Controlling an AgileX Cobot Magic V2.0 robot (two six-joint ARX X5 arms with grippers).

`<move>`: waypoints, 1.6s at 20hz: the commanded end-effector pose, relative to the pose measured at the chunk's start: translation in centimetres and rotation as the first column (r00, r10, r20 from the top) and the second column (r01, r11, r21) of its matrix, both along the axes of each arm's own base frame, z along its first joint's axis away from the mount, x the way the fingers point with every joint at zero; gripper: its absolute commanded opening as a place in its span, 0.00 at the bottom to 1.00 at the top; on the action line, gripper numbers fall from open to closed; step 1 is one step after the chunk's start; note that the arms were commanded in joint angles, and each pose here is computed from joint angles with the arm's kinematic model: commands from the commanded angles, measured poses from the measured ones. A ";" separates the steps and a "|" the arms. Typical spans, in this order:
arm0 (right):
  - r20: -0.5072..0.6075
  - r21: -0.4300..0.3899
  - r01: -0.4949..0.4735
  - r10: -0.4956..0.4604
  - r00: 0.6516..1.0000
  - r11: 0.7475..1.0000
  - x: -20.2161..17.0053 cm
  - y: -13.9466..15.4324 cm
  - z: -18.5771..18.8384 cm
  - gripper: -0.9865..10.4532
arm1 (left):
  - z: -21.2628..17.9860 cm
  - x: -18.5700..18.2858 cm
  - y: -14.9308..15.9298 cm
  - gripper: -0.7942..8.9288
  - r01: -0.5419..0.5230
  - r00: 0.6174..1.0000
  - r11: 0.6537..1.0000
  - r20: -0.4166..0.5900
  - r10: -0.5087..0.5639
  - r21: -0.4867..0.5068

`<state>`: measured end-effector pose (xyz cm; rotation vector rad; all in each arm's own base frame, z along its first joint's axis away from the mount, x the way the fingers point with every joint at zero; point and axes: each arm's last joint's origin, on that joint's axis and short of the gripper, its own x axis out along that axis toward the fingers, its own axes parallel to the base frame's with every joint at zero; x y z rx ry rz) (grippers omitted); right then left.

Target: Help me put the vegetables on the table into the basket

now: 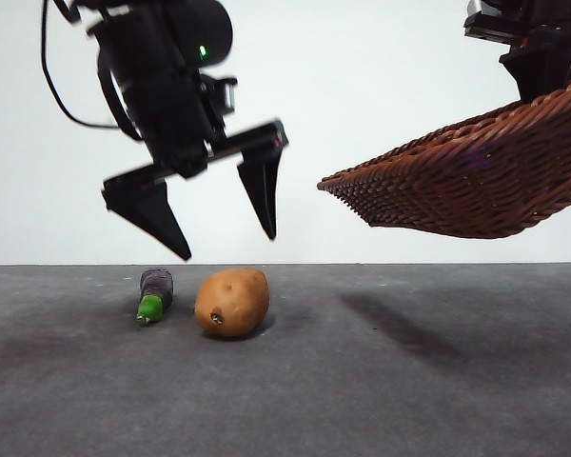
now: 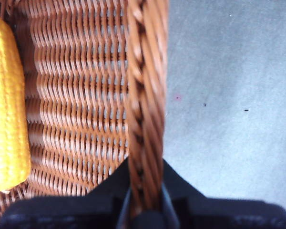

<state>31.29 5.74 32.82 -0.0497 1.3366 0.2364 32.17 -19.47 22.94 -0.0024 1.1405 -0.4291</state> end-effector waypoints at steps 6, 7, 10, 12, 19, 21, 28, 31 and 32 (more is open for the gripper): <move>-0.002 -0.016 0.001 -0.001 1.000 1.000 -0.1 -1.0 0.2 0.08 | -5.5 1.3 -1.2 0.66 0.027 0.994 0.998 -0.112 -0.020 0.064; -0.002 -0.016 0.000 0.000 1.000 1.000 -0.1 -1.0 0.2 0.08 | -5.8 1.3 -1.3 0.65 0.031 0.993 0.997 -0.118 -0.022 0.069; -0.002 -0.015 0.000 0.000 1.000 1.000 -0.1 -1.0 0.2 0.08 | -5.8 1.1 -1.9 0.33 0.040 0.995 0.997 -0.099 -0.033 0.069; -0.002 -0.015 0.000 0.000 1.000 1.000 -0.1 -1.0 0.2 0.08 | -5.8 1.1 -2.0 0.16 0.045 0.994 0.997 -0.098 -0.038 0.069; -0.009 -0.015 0.002 -0.003 1.000 1.000 -0.2 -1.0 0.1 0.08 | -3.6 0.7 -2.2 0.07 0.079 0.992 0.994 -0.103 -0.071 0.073; -0.008 -0.013 0.011 -0.011 1.000 1.000 -0.1 -1.0 0.1 0.08 | -1.9 -0.2 -2.1 0.07 0.099 0.992 0.993 -0.083 -0.093 0.068; -0.002 -0.005 0.038 -0.038 0.999 0.999 0.0 -0.9 0.2 0.08 | 6.8 -5.9 -3.5 0.07 0.223 0.966 0.974 0.142 -0.215 -0.039; 0.000 -0.004 0.042 -0.042 0.999 0.999 0.0 -0.9 0.2 0.08 | 8.6 -9.0 -5.2 0.07 0.326 0.930 0.943 0.205 -0.307 -0.068; 0.000 -0.003 0.042 -0.042 0.999 0.999 0.0 -0.9 0.2 0.08 | 8.7 -9.8 -6.0 0.07 0.366 0.913 0.928 0.218 -0.344 -0.068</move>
